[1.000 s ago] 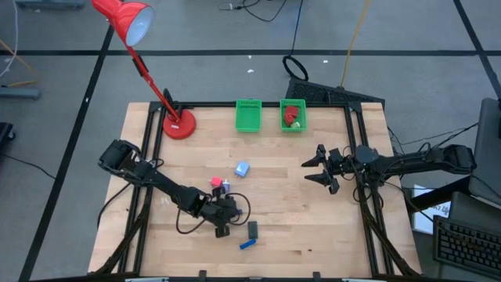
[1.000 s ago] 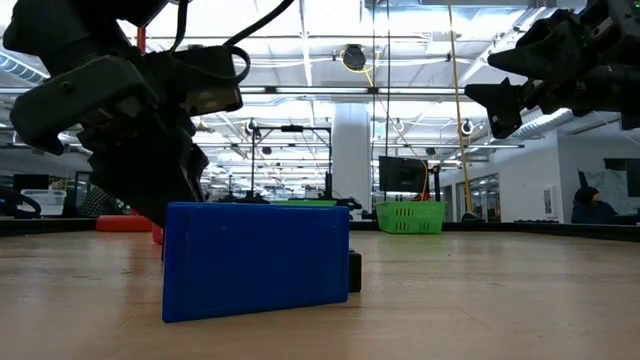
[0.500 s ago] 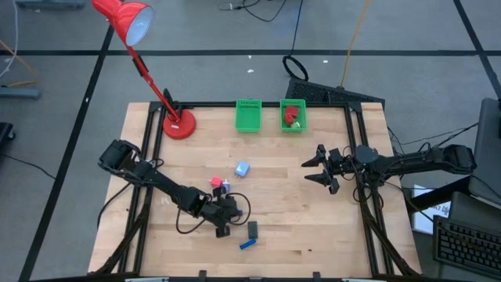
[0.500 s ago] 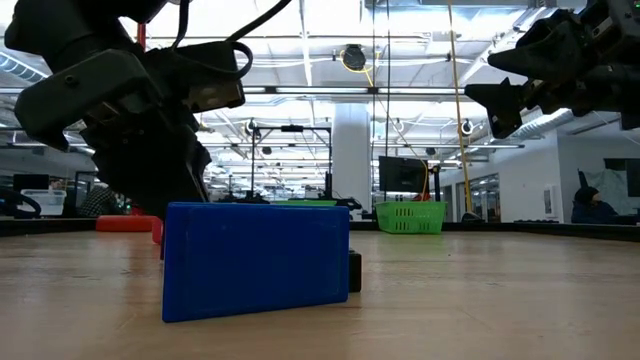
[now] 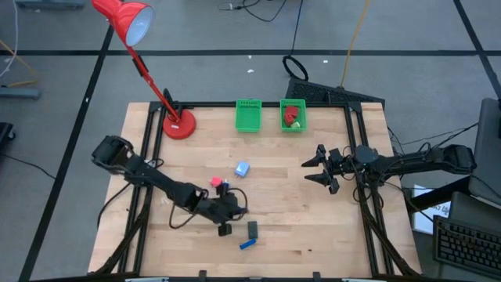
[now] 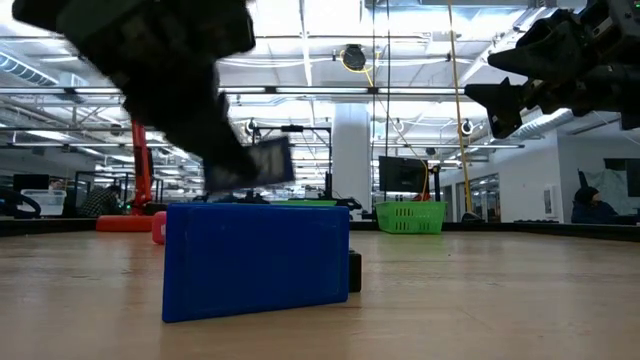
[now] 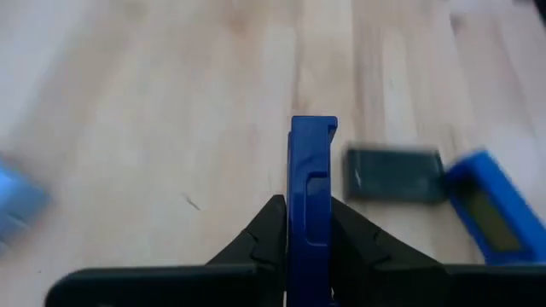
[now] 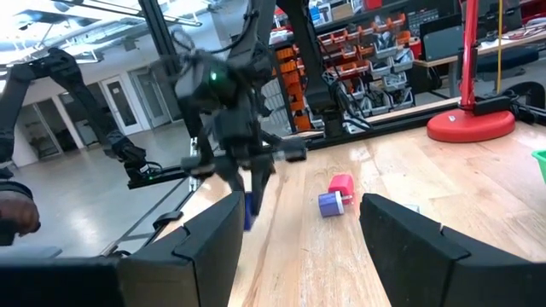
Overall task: Pick & Place Office items
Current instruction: Put the top blue digital timer into left green basket
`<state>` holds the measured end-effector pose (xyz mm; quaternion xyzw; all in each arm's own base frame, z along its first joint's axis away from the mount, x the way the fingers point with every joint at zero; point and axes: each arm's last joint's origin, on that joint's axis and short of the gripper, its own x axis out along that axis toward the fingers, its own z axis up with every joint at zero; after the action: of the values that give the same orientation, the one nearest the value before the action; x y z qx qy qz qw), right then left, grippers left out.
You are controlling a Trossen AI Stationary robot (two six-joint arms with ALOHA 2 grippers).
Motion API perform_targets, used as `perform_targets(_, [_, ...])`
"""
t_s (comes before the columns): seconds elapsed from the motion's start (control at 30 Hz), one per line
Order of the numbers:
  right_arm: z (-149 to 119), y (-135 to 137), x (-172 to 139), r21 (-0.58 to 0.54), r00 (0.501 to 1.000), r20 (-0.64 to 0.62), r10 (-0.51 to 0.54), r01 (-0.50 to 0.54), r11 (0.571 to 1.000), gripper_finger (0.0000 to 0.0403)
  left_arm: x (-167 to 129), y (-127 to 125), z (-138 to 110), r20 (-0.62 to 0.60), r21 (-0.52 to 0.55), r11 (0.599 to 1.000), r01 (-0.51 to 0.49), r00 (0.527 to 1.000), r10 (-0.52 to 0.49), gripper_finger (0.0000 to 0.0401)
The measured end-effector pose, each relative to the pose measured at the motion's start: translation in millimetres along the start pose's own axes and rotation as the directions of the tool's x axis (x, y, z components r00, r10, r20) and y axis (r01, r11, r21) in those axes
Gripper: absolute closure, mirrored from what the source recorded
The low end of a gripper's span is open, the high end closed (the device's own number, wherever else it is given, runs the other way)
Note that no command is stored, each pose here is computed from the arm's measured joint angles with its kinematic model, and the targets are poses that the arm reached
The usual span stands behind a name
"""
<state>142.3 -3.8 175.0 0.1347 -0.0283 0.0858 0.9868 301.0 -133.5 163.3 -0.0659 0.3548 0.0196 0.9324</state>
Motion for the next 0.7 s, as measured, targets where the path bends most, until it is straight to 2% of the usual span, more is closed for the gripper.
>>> perform_targets(0.17, [0,0,0,0.000,1.000,0.000,-0.001,0.001,1.000,0.0179,-21,8,24,0.142,-0.021,0.998,-0.051,0.988,0.053,0.0348])
perform_targets(0.27, [0,0,0,0.000,1.000,0.000,0.000,0.000,1.000,0.0179,-33,15,37,0.224,-0.035,0.996,-0.081,0.971,0.086,0.0335])
perform_targets(0.37, [0,0,0,0.000,1.000,0.000,-0.002,0.002,1.000,0.0179,-43,24,49,0.282,-0.034,0.992,-0.118,0.952,0.123,0.0339])
perform_targets(0.43, [0,0,0,0.000,1.000,0.001,-0.002,0.002,1.000,0.0179,-48,33,56,0.313,-0.042,0.990,-0.133,0.939,0.139,0.0350])
perform_targets(0.7, [0,0,0,0.000,1.000,0.000,-0.003,0.003,1.000,0.0179,-53,69,75,0.367,-0.092,0.971,-0.219,0.899,0.237,0.0350])
